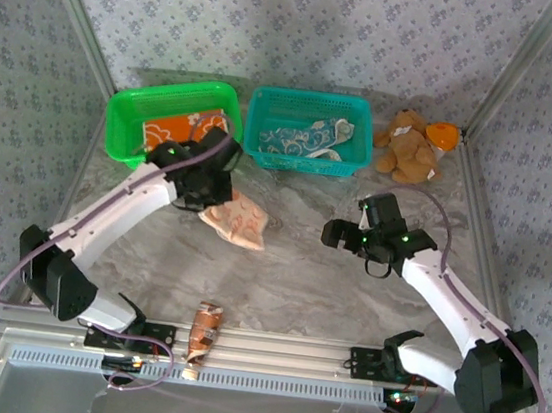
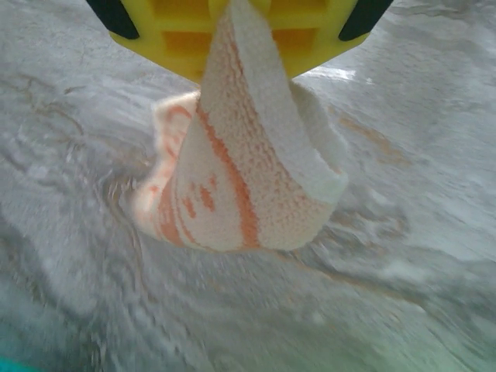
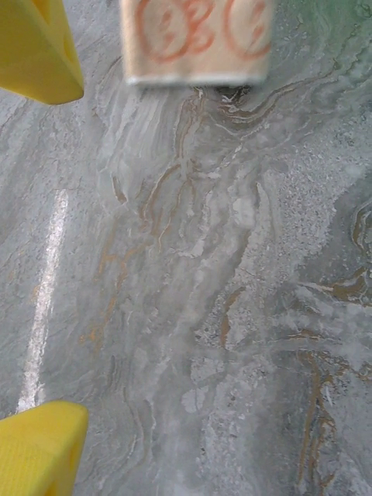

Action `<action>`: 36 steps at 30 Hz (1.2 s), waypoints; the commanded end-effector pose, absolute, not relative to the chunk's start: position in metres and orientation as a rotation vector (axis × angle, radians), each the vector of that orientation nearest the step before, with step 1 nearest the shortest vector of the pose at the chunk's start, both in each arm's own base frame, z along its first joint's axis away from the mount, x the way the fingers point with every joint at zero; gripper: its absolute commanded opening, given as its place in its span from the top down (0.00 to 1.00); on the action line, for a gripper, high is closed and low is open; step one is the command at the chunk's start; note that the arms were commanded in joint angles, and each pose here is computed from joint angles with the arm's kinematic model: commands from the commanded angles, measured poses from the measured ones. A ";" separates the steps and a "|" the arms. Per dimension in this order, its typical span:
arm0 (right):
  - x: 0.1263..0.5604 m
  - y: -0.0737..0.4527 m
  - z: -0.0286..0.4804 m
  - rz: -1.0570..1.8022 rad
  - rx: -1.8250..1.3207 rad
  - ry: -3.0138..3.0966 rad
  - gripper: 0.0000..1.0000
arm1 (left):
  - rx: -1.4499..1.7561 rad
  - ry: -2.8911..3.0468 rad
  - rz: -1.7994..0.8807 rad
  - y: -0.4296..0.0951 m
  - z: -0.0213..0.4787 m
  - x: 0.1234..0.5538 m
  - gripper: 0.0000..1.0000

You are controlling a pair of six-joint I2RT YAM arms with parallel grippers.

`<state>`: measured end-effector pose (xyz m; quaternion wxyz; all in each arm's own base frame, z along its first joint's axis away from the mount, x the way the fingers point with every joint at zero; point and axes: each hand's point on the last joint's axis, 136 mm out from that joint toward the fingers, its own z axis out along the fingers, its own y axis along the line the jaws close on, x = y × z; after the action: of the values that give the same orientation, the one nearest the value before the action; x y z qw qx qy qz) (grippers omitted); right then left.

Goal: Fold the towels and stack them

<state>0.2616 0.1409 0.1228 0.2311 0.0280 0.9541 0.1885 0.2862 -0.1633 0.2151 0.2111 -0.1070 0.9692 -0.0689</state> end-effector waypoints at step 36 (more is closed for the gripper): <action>0.269 0.117 0.142 0.393 0.125 2.718 0.00 | -0.289 2.375 -0.148 -0.059 0.319 0.526 1.00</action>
<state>0.2703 0.1247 0.1391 0.2047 0.0450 0.9646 0.1603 0.5146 -0.0476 0.3152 0.3509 -0.1269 0.9274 -0.0265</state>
